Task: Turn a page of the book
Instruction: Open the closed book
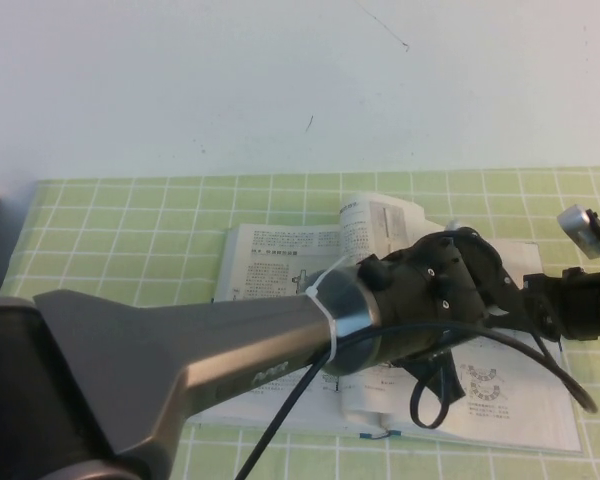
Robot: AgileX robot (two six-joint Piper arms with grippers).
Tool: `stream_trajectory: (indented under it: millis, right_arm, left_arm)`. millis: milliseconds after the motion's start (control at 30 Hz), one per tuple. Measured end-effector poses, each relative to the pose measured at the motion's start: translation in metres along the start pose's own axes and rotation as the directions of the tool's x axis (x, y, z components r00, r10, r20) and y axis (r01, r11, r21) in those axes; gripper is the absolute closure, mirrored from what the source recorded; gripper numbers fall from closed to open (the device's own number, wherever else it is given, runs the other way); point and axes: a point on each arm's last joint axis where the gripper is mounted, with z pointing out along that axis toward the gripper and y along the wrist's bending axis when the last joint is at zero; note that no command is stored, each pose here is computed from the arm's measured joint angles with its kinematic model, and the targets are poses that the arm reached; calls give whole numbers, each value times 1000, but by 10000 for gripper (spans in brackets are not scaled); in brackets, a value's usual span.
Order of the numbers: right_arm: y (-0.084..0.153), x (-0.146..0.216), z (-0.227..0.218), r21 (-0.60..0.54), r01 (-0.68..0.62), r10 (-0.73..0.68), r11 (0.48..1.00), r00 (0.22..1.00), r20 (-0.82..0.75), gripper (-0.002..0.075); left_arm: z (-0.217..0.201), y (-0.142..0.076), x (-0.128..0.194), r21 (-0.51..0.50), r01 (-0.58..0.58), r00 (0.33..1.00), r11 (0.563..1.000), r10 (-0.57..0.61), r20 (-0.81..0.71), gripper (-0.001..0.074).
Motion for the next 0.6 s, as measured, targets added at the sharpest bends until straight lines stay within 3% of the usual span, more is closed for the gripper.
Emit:
stream_trajectory:
  millis: [167, 600]
  right_arm:
    - [0, 0, 0, 0, -4, 4, 1000, 1000, -2, 728]
    - [0, 0, 0, -1, -5, 5, 1000, 1000, -5, 728]
  left_arm:
    - [-2, 18, 8, -117, 20, 996, 993, -30, -87, 739]
    - [4, 94, 40, -169, 250, 932, 953, -285, -226, 739]
